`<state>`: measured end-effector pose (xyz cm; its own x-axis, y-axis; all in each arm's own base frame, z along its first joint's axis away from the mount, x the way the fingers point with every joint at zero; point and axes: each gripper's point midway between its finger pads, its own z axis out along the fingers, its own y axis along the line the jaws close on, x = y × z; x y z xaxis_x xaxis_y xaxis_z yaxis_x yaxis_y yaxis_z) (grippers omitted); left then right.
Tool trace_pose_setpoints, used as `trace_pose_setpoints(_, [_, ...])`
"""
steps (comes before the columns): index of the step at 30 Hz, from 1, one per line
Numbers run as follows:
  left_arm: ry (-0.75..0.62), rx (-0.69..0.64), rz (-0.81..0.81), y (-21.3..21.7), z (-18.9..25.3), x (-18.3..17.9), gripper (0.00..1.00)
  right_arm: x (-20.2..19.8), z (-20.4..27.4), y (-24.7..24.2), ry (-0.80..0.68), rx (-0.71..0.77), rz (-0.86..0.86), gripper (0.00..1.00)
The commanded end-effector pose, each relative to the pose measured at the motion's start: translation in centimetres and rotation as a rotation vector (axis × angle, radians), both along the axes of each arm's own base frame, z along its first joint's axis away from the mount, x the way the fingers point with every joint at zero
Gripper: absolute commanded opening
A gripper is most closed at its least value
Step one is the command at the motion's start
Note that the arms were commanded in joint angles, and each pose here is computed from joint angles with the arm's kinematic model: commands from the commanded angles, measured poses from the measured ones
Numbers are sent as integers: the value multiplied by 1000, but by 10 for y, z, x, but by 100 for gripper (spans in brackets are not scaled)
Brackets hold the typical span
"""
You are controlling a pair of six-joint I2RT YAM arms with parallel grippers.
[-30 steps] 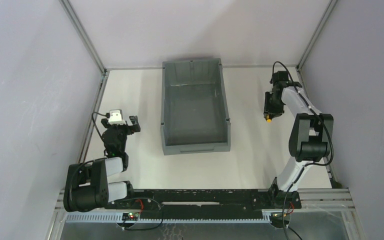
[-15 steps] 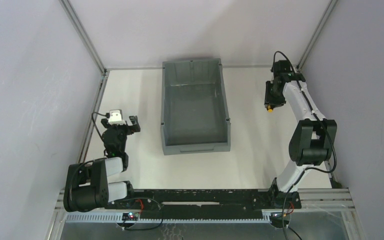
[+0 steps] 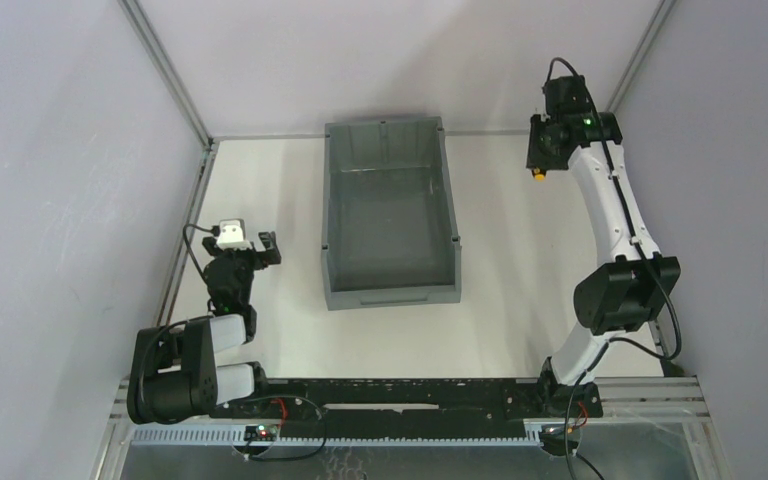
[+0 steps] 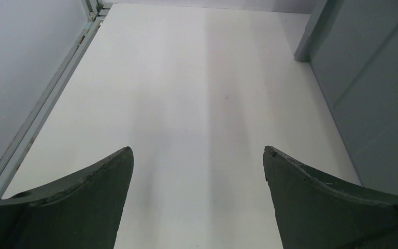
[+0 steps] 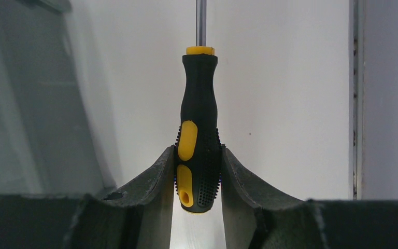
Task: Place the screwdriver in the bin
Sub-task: Place the screwdriver in the bin.
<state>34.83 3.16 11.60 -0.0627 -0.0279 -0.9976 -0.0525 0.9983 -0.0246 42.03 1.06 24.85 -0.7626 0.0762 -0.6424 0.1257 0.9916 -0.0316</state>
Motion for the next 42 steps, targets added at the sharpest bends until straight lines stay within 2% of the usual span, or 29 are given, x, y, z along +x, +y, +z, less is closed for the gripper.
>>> trace_pose_setpoints(1, [-89,11,-10,0,22,3,100,-6,60,11,-138,11,-25,0])
trace_pose_setpoints(10, [-89,11,-9,0,22,3,100,-6,111,69,-269,94,19,0])
trace_pose_setpoints(16, [-89,11,-11,0,22,3,100,-9,124,124,-308,135,86,0])
trace_pose_setpoints(31, [-88,11,-10,0,22,3,100,-14,104,234,-302,180,188,0])
trace_pose_setpoints(42, [-89,11,-8,1,22,3,100,-16,60,280,-257,146,183,0])
